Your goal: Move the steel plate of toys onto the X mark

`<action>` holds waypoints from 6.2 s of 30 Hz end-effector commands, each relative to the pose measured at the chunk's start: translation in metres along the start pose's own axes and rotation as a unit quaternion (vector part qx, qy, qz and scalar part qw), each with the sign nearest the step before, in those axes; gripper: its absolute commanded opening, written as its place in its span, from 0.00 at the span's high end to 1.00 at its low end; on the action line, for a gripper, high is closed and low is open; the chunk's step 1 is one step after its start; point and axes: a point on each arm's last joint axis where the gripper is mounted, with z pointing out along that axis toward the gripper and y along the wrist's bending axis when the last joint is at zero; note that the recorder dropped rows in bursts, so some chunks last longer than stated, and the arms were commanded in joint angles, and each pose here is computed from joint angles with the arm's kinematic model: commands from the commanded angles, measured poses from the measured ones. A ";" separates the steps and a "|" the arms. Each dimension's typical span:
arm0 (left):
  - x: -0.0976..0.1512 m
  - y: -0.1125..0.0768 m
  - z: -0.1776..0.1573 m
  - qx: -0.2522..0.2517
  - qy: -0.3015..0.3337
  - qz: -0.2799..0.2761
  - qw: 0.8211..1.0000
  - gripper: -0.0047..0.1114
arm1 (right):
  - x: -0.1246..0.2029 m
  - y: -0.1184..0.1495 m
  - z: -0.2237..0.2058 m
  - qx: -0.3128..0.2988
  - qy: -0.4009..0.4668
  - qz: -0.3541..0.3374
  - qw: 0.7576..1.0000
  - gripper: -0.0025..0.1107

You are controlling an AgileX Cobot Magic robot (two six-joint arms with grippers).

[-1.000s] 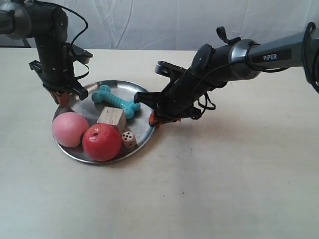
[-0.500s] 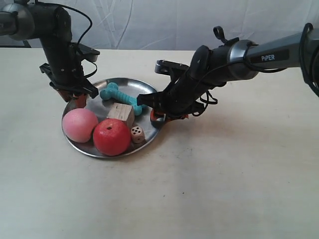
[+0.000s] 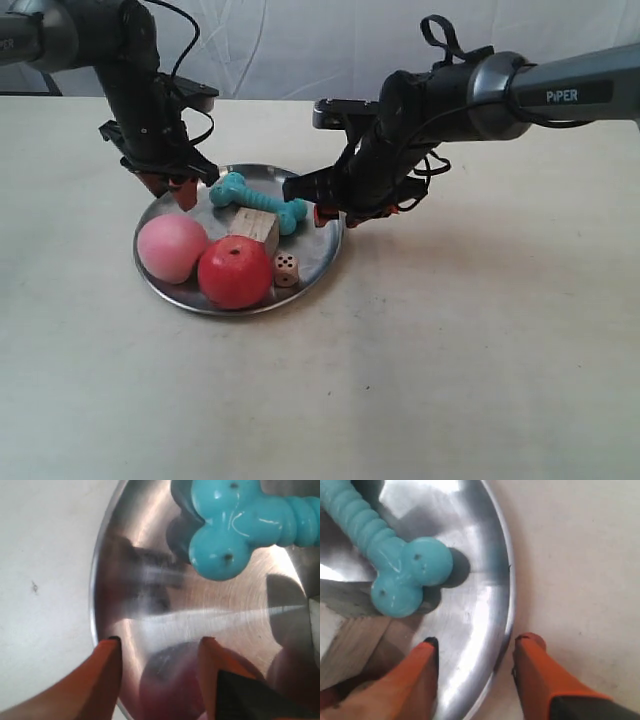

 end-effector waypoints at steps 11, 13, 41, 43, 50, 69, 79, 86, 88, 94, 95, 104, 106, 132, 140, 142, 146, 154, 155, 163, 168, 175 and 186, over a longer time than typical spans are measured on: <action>0.004 0.011 -0.041 -0.022 -0.036 -0.047 0.998 0.59 | -0.007 0.000 -0.033 0.037 -0.014 -0.033 0.999 0.72; 0.010 0.019 -0.054 0.000 -0.052 -0.075 0.996 0.75 | -0.010 0.000 -0.050 0.050 -0.025 -0.054 0.997 0.99; 0.264 -0.080 -0.227 -0.129 -0.584 -0.015 0.801 0.96 | 0.135 -0.027 -0.211 -0.003 -0.255 -0.086 0.963 0.98; 0.275 -0.084 -0.238 -0.143 -0.608 -0.014 0.781 0.96 | 0.135 -0.027 -0.215 -0.005 -0.263 -0.086 0.961 0.98; 0.305 -0.100 -0.260 -0.160 -0.658 -0.002 0.736 0.96 | 0.136 -0.027 -0.217 -0.006 -0.266 -0.087 0.960 0.98; 0.342 -0.092 -0.208 -0.213 -0.702 -0.105 0.672 0.96 | 0.136 -0.027 -0.217 -0.006 -0.266 -0.086 0.960 0.98; 0.346 -0.088 -0.129 -0.151 -0.647 -0.166 0.729 0.96 | 0.135 -0.026 -0.217 -0.006 -0.268 -0.087 0.959 0.98; 0.356 -0.090 -0.099 -0.154 -0.672 -0.165 0.706 0.96 | 0.135 -0.026 -0.217 -0.006 -0.268 -0.087 0.959 0.98; 0.360 -0.092 -0.094 -0.153 -0.672 -0.166 0.705 0.96 | 0.135 -0.026 -0.217 -0.006 -0.268 -0.087 0.959 0.98; 0.370 -0.096 -0.092 -0.151 -0.671 -0.166 0.707 0.96 | 0.135 -0.026 -0.217 -0.006 -0.268 -0.087 0.959 0.98; 0.371 -0.097 -0.090 -0.150 -0.666 -0.167 0.712 0.96 | 0.135 -0.026 -0.217 -0.006 -0.268 -0.087 0.959 0.98; 0.384 -0.103 -0.077 -0.143 -0.625 -0.174 0.748 0.96 | 0.135 -0.026 -0.217 -0.007 -0.268 -0.084 0.960 0.98; 0.387 -0.104 -0.075 -0.144 -0.618 -0.174 0.753 0.96 | 0.135 -0.026 -0.217 -0.007 -0.268 -0.084 0.960 0.98; 0.388 -0.104 -0.073 -0.149 -0.606 -0.170 0.763 0.96 | 0.135 -0.026 -0.217 -0.008 -0.269 -0.084 0.959 0.98; 0.388 -0.104 -0.073 -0.149 -0.606 -0.170 0.763 0.96 | 0.172 -0.042 -0.287 0.030 -0.361 -0.124 0.924 0.98; 0.388 -0.104 -0.073 -0.149 -0.606 -0.170 0.763 0.96 | 0.197 -0.063 -0.295 0.057 -0.398 -0.068 0.913 0.98; 0.388 -0.104 -0.073 -0.150 -0.606 -0.169 0.763 0.96 | 0.252 -0.087 -0.286 0.105 -0.452 -0.016 0.885 0.98; 0.388 -0.104 -0.073 -0.150 -0.606 -0.169 0.763 0.96 | 0.310 -0.106 -0.225 0.119 -0.470 0.001 0.875 0.98; 0.388 -0.104 -0.073 -0.150 -0.606 -0.169 0.763 0.96 | 0.311 -0.108 -0.220 0.119 -0.463 0.002 0.878 0.98; 0.388 -0.104 -0.073 -0.150 -0.606 -0.169 0.763 0.96 | 0.315 -0.111 -0.209 0.120 -0.446 0.005 0.887 0.98; 0.388 -0.104 -0.073 -0.150 -0.606 -0.169 0.763 0.96 | 0.315 -0.111 -0.209 0.121 -0.445 0.006 0.887 0.98; 0.388 -0.104 -0.073 -0.150 -0.607 -0.169 0.762 0.96 | 0.315 -0.111 -0.209 0.122 -0.445 0.003 0.887 0.98; 0.388 -0.104 -0.073 -0.150 -0.607 -0.169 0.762 0.96 | 0.315 -0.109 -0.209 0.131 -0.443 -0.033 0.886 0.98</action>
